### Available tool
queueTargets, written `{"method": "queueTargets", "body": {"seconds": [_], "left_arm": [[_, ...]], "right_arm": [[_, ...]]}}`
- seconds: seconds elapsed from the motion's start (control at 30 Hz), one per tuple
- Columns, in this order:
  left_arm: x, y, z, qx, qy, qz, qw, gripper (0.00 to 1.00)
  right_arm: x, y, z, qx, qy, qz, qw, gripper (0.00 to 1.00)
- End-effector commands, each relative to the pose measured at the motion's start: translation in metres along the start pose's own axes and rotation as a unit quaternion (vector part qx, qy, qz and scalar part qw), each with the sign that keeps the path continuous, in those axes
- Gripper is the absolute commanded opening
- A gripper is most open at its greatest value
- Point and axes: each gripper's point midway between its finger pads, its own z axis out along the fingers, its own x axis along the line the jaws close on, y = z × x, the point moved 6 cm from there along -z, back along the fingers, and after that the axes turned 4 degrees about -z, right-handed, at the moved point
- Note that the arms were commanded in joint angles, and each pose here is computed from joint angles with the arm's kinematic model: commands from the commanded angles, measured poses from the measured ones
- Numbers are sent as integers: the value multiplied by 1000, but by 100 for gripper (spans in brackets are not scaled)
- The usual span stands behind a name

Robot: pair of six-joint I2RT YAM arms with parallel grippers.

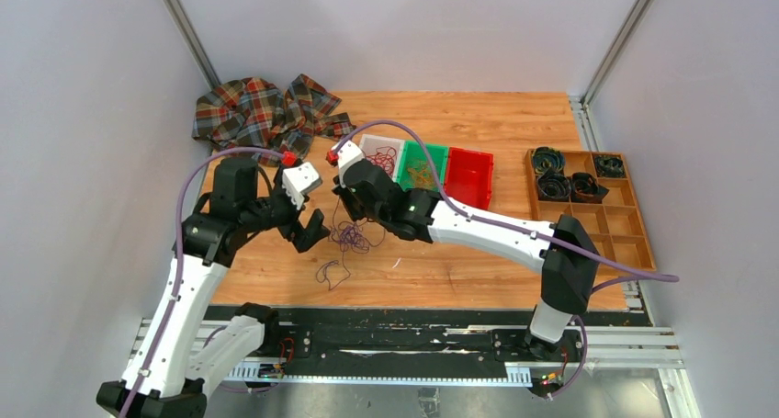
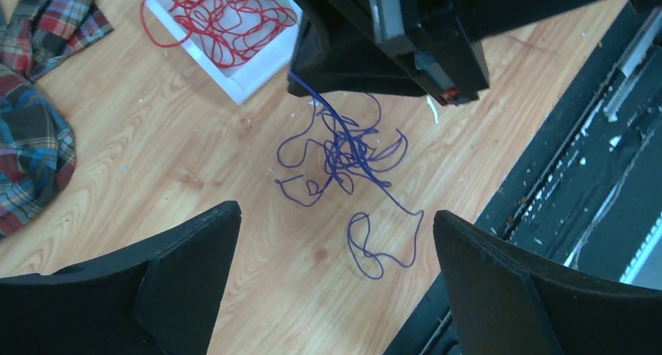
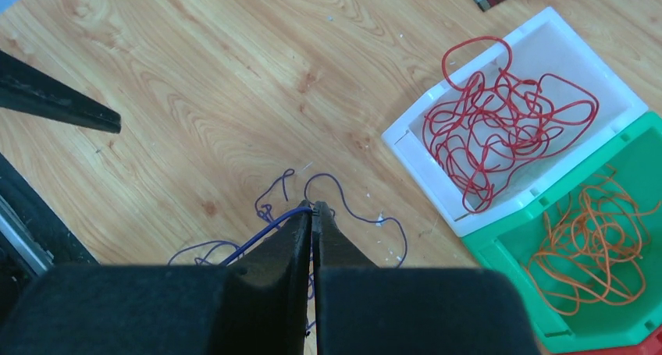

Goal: Untangle the cables

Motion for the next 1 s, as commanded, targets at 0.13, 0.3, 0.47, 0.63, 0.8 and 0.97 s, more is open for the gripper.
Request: {"method": "queueTargets", "body": {"seconds": [0.13,0.3,0.47,0.63,0.8,0.97], "left_arm": [[3,13,13,-86,17,-32,996,95],[-1,4,25,-89,-7,-67,994,92],[5,5,26,-112,24,-73,991,82],[17,2,25,-104,70,-59,990,63],[18,-4,22,-91,78,-20,993,45],[17,-9,24,-75,62,9,995,40]], "right_arm": [[15,5,-7,26,0,33,999,1],[19,4,-9,27,14,53,998,0],[26,7,-17,14,51,79,995,1],[25,8,-25,2,66,97,993,1],[22,6,-30,-8,69,106,992,1],[25,7,-31,-16,91,107,990,1]]}}
